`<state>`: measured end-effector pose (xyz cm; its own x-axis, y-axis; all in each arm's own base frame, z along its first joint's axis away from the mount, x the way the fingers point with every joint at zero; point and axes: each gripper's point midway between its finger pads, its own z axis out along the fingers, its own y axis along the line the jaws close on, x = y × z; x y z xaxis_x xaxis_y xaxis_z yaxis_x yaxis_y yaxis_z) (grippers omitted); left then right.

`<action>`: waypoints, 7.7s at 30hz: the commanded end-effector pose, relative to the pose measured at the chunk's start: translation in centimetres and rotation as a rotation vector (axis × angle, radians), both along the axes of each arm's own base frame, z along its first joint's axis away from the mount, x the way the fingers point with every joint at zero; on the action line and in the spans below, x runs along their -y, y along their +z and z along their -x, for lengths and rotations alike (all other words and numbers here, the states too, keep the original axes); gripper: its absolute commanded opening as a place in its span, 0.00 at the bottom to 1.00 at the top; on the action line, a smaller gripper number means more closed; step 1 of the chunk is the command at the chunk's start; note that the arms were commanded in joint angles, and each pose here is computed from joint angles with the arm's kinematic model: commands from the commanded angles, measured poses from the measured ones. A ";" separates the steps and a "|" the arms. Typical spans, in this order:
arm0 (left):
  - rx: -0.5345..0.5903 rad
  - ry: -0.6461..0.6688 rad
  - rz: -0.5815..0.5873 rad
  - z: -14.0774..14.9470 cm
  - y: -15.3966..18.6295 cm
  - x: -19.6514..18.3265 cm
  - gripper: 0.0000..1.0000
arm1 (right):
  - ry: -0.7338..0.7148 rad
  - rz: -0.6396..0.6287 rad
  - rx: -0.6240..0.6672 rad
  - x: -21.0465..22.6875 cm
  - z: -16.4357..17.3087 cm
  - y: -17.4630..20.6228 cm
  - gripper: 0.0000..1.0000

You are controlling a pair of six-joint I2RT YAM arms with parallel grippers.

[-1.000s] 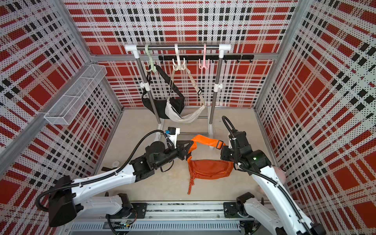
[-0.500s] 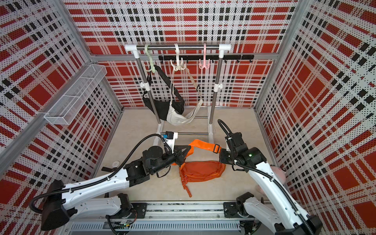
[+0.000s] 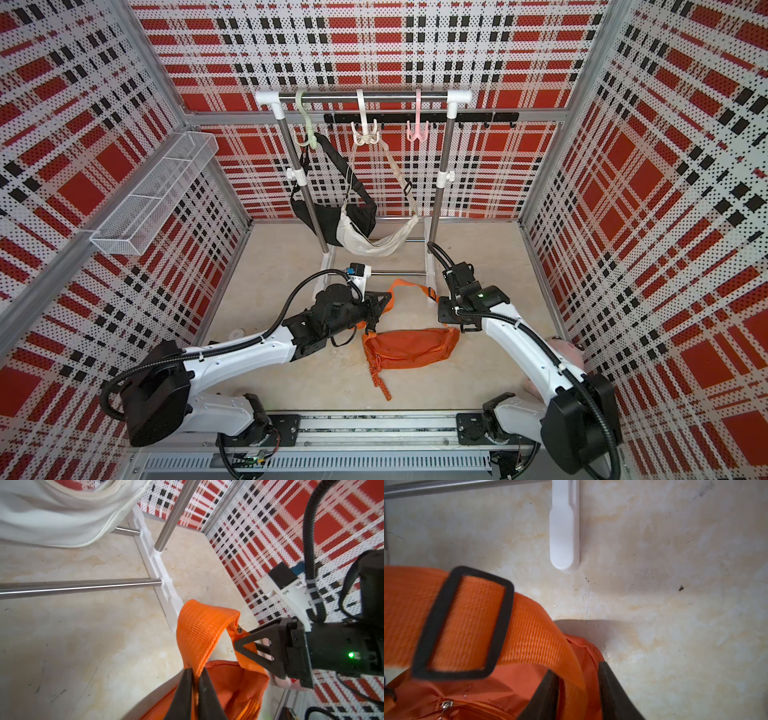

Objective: Take the bag off the hook
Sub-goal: Place the bag at the center of the board, then pick up the bag from the hook, then place the bag at the center of the board.

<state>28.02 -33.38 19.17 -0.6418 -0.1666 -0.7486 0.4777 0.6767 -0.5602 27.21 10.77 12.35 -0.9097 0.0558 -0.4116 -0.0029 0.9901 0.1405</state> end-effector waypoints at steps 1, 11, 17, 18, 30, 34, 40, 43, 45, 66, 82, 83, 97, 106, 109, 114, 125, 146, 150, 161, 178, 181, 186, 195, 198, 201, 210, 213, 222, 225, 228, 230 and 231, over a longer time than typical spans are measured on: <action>-0.032 -0.056 0.015 1.0 -1.1 0.6 0.32 | 0.011 0.018 0.000 0.3 0.0 -1.0 0.44; -0.039 -0.020 -0.003 1.2 -2.0 -0.7 0.54 | -0.030 0.042 0.000 1.6 1.3 -1.1 0.62; -0.005 0.010 0.013 1.3 -0.5 -1.6 0.55 | -0.059 0.043 0.061 2.2 1.1 1.7 0.69; 0.001 0.018 0.014 1.2 -0.2 -1.8 0.55 | -0.062 0.039 0.073 2.2 1.1 2.2 0.70; 0.036 0.050 0.002 1.8 1.1 -3.7 0.57 | -0.032 -0.051 0.121 0.9 2.1 5.7 0.70; 0.005 0.064 -0.045 2.9 -0.9 -5.4 0.57 | -0.015 -0.058 0.105 -0.1 3.7 5.8 0.70; 0.028 0.134 0.005 2.6 0.6 -7.6 0.59 | 0.005 -0.117 0.192 -2.9 3.3 9.0 0.69; 0.065 0.151 0.021 1.8 2.6 -7.9 0.58 | 0.031 -0.130 0.238 -4.5 2.2 11.0 0.68; 0.081 0.159 0.017 1.4 3.5 -8.1 0.58 | 0.052 -0.128 0.257 -5.4 1.6 12.0 0.68; 0.310 0.289 0.009 -10.4 15.5 -13.1 0.54 | 0.129 0.045 0.782 -9.4 -10.6 27.3 0.59; 0.436 0.299 -0.126 -19.8 19.8 -11.9 0.54 | 0.154 0.052 1.040 -12.5 -20.4 31.4 0.61; 0.443 0.289 -0.125 -20.3 19.9 -11.6 0.54 | 0.159 0.061 1.053 -12.7 -20.9 31.3 0.62; 0.503 0.263 -0.130 -24.6 21.4 -10.3 0.50 | 0.181 0.148 1.172 -14.0 -26.8 30.9 0.68; 0.515 0.265 -0.135 -25.1 21.4 -10.2 0.39 | 0.170 0.206 1.207 -14.1 -27.9 30.3 0.62; 0.518 0.264 -0.131 -25.1 21.5 -10.1 0.34 | 0.179 0.213 1.210 -14.1 -28.0 29.8 0.58; 0.519 0.259 -0.117 -24.7 21.7 -10.1 0.33 | 0.208 0.220 1.205 -14.7 -28.4 29.2 0.54; 0.551 0.268 -0.100 -23.8 23.0 -10.5 0.27 | 0.217 0.228 1.218 -14.8 -28.7 29.1 0.42; 0.596 0.282 -0.071 -22.7 25.6 -11.4 0.01 | 0.219 0.196 1.273 -13.9 -26.7 33.2 0.01; 0.608 0.286 -0.057 -22.2 26.9 -11.5 0.00 | 0.266 0.178 1.248 -14.1 -25.5 35.4 0.00; 0.642 0.300 -0.049 -22.2 30.1 -11.7 0.00 | 0.303 0.183 1.195 -13.3 -23.6 37.8 0.01; 0.701 0.314 -0.011 -22.7 33.2 -11.6 0.00 | 0.259 0.115 1.318 -12.9 -22.4 42.5 0.02; 0.701 0.304 0.000 -22.4 33.4 -11.5 0.00 | 0.259 0.102 1.316 -12.8 -22.0 42.7 0.02; 0.699 0.286 0.015 -21.2 33.3 -11.5 0.00 | 0.299 0.052 1.314 -13.5 -20.5 42.6 0.02; 0.708 0.281 0.039 -18.6 33.6 -12.4 0.00 | 0.328 0.045 1.318 -14.6 -17.8 42.7 0.02; 0.706 0.277 0.041 -17.8 33.6 -12.6 0.00 | 0.336 0.034 1.317 -14.9 -16.8 42.8 0.02; 0.704 0.269 0.047 -16.7 33.5 -12.8 0.00 | 0.324 0.028 1.308 -14.9 -15.7 42.6 0.02; 0.680 0.267 0.022 -12.6 32.5 -14.4 0.00 | 0.323 -0.055 1.272 -16.3 -11.0 42.8 0.01; 0.671 0.266 0.005 -10.8 31.9 -15.2 0.00 | 0.335 -0.083 1.258 -17.3 -8.9 42.5 0.01; 0.582 0.281 -0.056 -5.2 27.6 -17.8 0.00 | 0.408 -0.170 1.144 -21.8 -2.7 38.5 0.01; 0.540 0.292 -0.069 -3.6 25.7 -18.7 0.00 | 0.434 -0.197 1.094 -23.3 -1.0 36.6 0.01; 0.500 0.286 -0.068 -2.2 24.1 -19.1 0.00 | 0.451 -0.233 1.041 -24.6 0.3 35.1 0.01; 0.478 0.285 -0.059 -1.3 23.3 -19.3 0.00 | 0.466 -0.258 1.011 -25.4 1.3 34.3 0.00; 0.471 0.284 -0.053 -0.7 23.1 -19.4 0.00 | 0.477 -0.266 1.001 -26.0 1.9 33.9 0.00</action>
